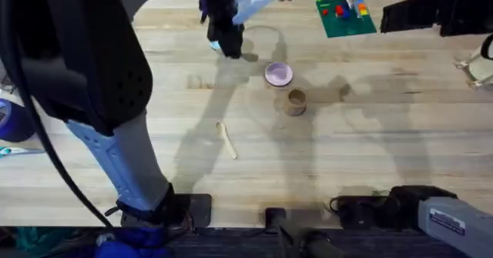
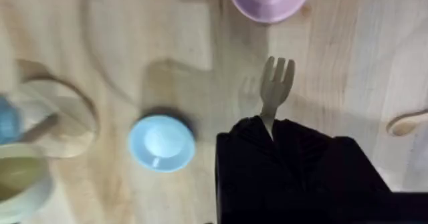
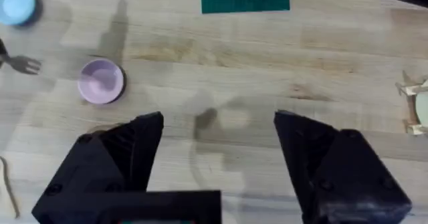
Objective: Pick up a utensil and set it on the pink plate, then put the other utensil in the container.
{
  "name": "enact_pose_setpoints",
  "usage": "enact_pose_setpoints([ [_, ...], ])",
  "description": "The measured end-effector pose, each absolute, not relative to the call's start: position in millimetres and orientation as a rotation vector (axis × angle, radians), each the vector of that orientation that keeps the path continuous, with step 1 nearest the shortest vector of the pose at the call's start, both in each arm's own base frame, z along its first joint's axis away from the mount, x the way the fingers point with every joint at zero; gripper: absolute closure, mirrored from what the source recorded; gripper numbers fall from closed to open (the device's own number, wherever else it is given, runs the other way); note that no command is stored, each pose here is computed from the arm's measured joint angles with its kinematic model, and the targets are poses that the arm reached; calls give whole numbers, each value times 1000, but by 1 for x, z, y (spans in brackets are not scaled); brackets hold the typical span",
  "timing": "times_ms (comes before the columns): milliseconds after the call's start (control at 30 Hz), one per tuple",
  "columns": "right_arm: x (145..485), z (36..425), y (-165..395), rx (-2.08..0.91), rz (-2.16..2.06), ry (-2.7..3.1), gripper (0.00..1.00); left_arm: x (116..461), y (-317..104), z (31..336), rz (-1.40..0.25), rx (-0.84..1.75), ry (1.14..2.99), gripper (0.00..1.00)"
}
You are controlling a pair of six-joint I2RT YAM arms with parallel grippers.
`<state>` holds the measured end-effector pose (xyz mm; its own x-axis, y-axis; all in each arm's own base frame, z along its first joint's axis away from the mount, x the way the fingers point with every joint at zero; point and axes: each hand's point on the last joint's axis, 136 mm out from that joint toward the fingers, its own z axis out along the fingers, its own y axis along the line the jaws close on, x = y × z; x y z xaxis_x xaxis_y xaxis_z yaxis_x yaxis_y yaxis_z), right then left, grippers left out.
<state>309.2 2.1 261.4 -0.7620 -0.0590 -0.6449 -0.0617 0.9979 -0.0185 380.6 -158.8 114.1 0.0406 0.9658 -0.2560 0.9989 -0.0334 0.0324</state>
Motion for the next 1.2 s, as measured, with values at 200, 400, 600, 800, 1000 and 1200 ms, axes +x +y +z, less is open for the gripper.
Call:
enact_pose_setpoints([
  [200, 309, 261, 2, -93, 2, 2439, 5, 387, -193, 138, -187, 2135, 1906, 960],
  [400, 309, 261, 2, -93, 1, 2439, 5, 375, -242, 142, -176, 2195, 1765, 960],
  [600, 309, 261, 2, -96, 0, 2439, 5, 371, -270, 146, -164, 2203, 1685, 959],
  [800, 309, 261, 2, -110, -5, 2438, 5, 371, -270, 146, -167, 2192, 1698, 960],
  [1000, 309, 261, 2, -111, -6, 2438, 5, 371, -270, 145, -168, 2189, 1704, 959],
  [1200, 309, 261, 2, -111, -6, 2438, 5, 373, -271, 118, -200, 2224, 1744, 959],
])
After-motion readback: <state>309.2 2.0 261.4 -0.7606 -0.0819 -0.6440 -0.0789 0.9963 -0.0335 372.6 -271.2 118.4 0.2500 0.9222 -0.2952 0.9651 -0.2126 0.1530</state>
